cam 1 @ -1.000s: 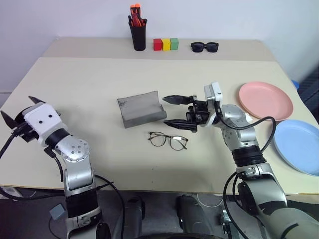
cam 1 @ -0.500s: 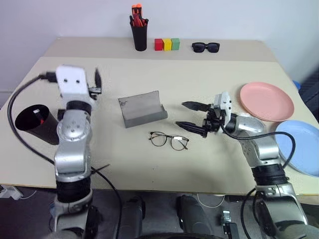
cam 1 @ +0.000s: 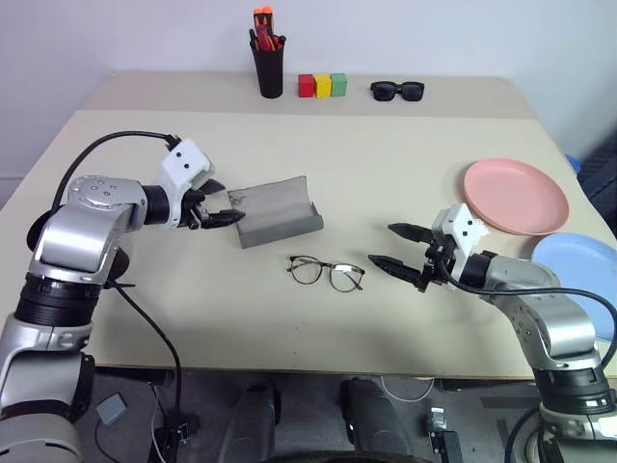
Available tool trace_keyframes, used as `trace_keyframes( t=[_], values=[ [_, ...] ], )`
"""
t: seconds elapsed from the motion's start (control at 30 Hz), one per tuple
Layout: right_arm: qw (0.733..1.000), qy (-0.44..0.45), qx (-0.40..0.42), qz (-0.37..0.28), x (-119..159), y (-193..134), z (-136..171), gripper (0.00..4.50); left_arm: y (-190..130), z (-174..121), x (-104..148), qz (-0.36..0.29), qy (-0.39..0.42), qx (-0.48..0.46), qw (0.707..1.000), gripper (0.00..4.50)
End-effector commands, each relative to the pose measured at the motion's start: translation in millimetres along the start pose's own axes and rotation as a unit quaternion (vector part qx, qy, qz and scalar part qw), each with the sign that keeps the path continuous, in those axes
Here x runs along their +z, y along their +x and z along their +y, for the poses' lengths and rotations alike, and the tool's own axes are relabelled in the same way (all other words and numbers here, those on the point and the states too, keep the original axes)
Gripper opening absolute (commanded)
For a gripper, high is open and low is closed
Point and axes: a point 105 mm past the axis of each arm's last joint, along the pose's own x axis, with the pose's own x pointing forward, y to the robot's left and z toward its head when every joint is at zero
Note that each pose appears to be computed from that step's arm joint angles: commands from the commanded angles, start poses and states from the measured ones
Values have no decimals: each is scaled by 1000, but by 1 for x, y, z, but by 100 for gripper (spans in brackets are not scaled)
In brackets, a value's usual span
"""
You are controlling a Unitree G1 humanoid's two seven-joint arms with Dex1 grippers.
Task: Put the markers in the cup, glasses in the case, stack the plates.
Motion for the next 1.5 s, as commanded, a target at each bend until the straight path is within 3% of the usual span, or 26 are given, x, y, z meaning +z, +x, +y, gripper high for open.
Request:
trace_keyframes(
  t=[0.03,0.23,0.43,0.53,0.7,0.73,1.2,1.5],
  values=[
    [999,-20,-9,-24,12,-6,2,392,11,-7,7,11,53,-63,997,361],
    [1000,-17,-12,-21,6,-7,7,392,36,-15,6,28,82,-118,989,361],
    [999,-27,-17,-23,4,-6,8,392,51,-13,-6,60,88,-109,988,361],
    [999,-32,-20,-27,7,-4,7,392,57,-12,-12,74,89,-104,988,280],
    [999,-37,-22,-30,14,-1,4,392,59,-14,-12,72,91,-108,987,26],
    [999,-38,-22,-30,15,-1,4,392,59,-13,-12,71,94,-104,988,3],
    [998,-47,-30,-37,24,5,4,392,58,-17,2,52,150,-150,976,3],
    [998,-40,-21,-31,28,0,11,392,84,-13,7,66,193,-155,967,3]
  ],
)
